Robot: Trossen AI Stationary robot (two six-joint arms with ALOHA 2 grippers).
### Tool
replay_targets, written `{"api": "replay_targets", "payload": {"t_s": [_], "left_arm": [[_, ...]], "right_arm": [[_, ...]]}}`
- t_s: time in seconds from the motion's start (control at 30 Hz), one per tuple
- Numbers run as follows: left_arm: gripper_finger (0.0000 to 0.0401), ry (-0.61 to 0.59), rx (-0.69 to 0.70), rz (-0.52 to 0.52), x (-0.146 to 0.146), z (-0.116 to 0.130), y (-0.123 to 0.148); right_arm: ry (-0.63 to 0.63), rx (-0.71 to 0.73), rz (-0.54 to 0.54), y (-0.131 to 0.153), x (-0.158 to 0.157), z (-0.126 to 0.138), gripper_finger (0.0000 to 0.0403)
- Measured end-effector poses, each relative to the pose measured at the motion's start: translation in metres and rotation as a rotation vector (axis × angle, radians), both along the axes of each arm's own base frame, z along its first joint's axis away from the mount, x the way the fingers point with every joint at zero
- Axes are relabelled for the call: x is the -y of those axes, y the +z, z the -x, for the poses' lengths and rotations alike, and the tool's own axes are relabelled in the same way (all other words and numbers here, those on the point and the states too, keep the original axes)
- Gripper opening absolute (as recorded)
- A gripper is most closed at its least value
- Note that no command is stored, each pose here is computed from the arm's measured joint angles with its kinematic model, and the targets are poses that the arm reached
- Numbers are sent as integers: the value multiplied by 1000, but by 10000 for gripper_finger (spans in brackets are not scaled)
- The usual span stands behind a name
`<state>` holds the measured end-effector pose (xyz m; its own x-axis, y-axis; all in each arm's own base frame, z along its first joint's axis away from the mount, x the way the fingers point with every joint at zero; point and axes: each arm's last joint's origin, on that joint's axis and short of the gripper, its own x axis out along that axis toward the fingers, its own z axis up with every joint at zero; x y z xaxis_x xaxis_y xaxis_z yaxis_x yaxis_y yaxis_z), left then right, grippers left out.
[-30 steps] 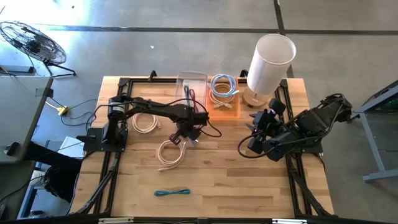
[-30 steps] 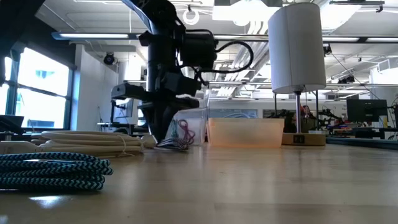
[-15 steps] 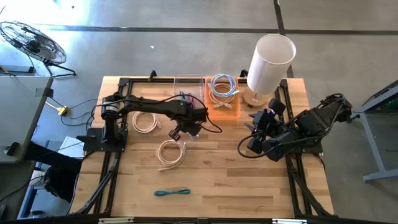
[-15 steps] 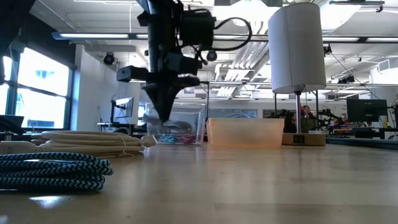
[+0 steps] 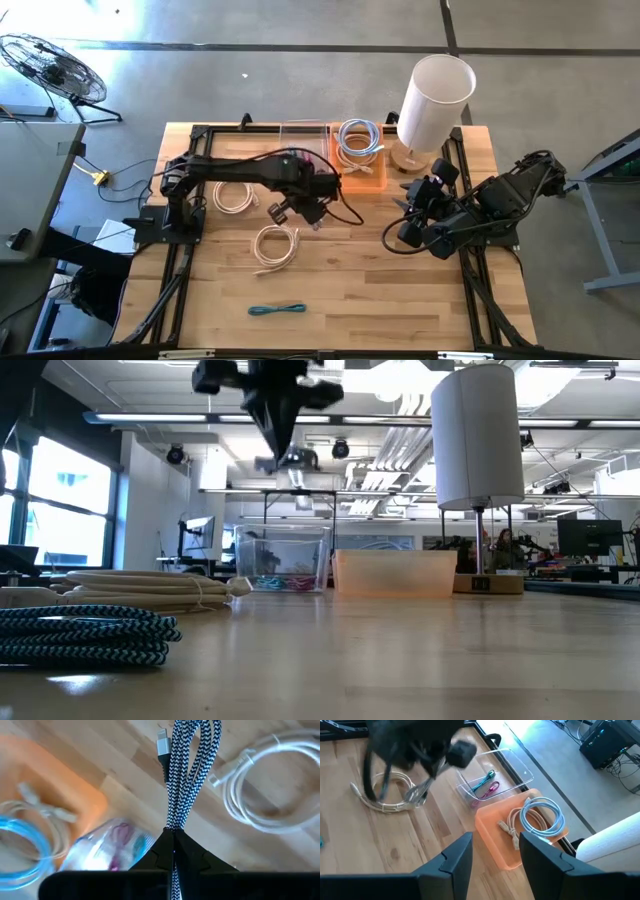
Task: Pick & Place USB Port
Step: Put the white charger cable into the transparent bin
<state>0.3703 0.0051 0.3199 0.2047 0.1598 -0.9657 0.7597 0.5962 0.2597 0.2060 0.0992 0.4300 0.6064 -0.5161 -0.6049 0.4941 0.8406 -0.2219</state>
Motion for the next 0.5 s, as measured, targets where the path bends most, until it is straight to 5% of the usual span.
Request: {"api": "replay_targets", "payload": {"t_s": [0.27, 0.4, 0.5], "left_arm": [[1, -66, -13, -38, -39, 19, 50], [0, -140, 42, 59, -74, 27, 61], [0, -84, 142, 115, -107, 34, 68]], "right_arm": [[-3, 0, 10, 0, 0, 0, 153], [-6, 1, 14, 0, 1, 0, 153], [-11, 5, 8, 0, 1, 0, 153]]}}
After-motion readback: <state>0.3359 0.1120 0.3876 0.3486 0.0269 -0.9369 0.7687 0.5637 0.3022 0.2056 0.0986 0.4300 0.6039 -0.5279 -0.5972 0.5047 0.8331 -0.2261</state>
